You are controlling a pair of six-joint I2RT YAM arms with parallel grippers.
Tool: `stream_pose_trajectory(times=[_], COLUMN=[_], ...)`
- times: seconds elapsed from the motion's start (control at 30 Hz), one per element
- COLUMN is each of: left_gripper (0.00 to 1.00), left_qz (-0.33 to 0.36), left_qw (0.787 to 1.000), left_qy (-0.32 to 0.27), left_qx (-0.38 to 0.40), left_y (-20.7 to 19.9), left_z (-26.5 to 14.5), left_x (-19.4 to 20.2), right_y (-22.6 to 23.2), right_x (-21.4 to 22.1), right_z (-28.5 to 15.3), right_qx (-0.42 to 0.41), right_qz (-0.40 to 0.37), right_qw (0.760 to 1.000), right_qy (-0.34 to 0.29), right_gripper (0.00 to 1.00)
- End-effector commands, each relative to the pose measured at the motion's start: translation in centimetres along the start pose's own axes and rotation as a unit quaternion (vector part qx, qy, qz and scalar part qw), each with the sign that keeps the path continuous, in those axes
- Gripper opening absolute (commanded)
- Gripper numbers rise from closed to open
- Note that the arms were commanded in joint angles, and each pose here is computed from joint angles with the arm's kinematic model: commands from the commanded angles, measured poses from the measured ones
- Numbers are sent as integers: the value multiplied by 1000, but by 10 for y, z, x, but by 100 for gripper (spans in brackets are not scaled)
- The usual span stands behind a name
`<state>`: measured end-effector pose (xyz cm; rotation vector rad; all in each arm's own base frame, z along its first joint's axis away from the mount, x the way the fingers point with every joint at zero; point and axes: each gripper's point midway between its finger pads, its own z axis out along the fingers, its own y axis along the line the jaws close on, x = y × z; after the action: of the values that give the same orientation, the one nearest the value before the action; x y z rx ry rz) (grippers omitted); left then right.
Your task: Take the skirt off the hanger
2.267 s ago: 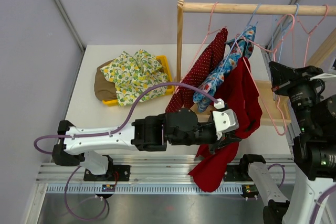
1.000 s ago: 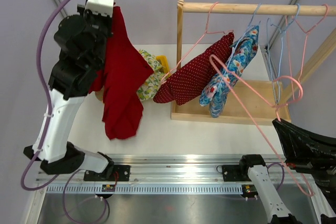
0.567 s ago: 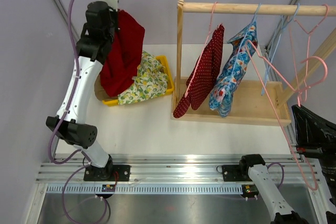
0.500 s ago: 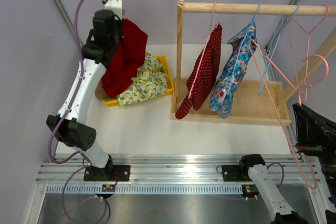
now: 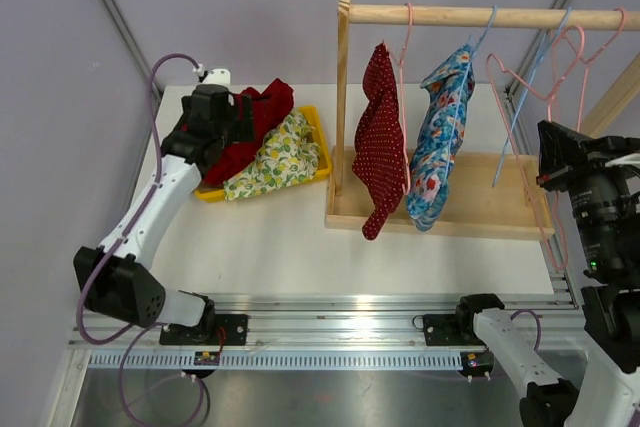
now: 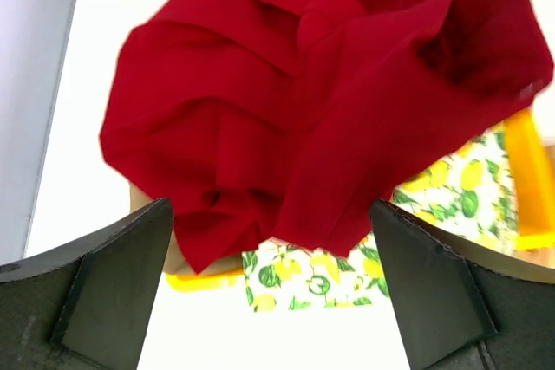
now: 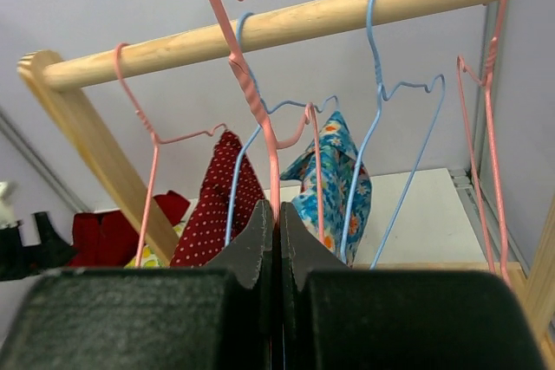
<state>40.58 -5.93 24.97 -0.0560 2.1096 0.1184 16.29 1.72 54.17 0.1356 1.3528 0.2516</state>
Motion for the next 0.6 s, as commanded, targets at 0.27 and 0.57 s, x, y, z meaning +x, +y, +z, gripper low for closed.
stream_pose_trajectory(times=[0.27, 0.57], left_gripper=[99, 99], left_qz=[-30, -39], left_qw=[996, 995], left_qy=[-56, -58], left_qx=[60, 66], left_y=[4, 2], left_z=[-61, -64], left_x=[1, 5], right_y=[-24, -36], right_x=[-12, 21], right_z=[79, 152], right_qx=[70, 105], right_qz=[-17, -38], right_qw=[994, 993], right_qy=[-77, -26], right_gripper=[0, 0])
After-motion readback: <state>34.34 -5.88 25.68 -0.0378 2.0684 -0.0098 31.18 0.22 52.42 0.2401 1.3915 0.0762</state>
